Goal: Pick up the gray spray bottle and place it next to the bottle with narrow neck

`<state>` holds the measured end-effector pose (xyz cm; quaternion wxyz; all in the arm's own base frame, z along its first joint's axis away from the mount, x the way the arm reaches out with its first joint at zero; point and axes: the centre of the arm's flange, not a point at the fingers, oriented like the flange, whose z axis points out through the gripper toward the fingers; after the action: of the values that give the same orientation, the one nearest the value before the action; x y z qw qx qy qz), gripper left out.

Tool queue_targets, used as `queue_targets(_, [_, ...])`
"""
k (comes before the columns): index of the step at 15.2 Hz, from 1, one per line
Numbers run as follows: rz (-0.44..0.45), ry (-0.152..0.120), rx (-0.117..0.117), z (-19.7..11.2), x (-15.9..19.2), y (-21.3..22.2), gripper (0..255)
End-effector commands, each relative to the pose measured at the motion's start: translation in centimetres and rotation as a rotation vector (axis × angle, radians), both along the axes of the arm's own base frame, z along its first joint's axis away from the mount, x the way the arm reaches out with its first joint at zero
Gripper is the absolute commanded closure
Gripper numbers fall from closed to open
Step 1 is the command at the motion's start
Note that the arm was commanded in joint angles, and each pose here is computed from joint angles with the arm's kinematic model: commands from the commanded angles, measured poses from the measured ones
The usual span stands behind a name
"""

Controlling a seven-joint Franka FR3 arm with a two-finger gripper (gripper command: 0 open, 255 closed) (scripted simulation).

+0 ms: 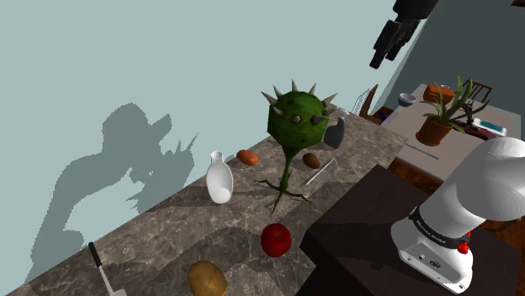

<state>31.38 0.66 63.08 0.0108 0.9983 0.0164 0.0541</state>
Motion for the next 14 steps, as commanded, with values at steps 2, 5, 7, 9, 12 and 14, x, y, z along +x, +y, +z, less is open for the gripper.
queue_targets(2, [-0.001,-0.001,0.0,-0.9,0.4,-0.9,0])
queue_targets(5, [-0.005,-0.004,0.001,-3.6,1.8,-3.4,0])
queue_targets(7, [-0.007,-0.006,0.002,-5.4,2.7,-5.2,0])
queue_targets(9, [-0.009,-0.007,0.003,-7.1,3.6,-6.9,0])
queue_targets(12, [-0.013,-0.01,0.004,-9.8,4.9,-9.5,0])
queue_targets(14, [-0.015,-0.012,0.005,-11.6,5.8,-11.2,0])
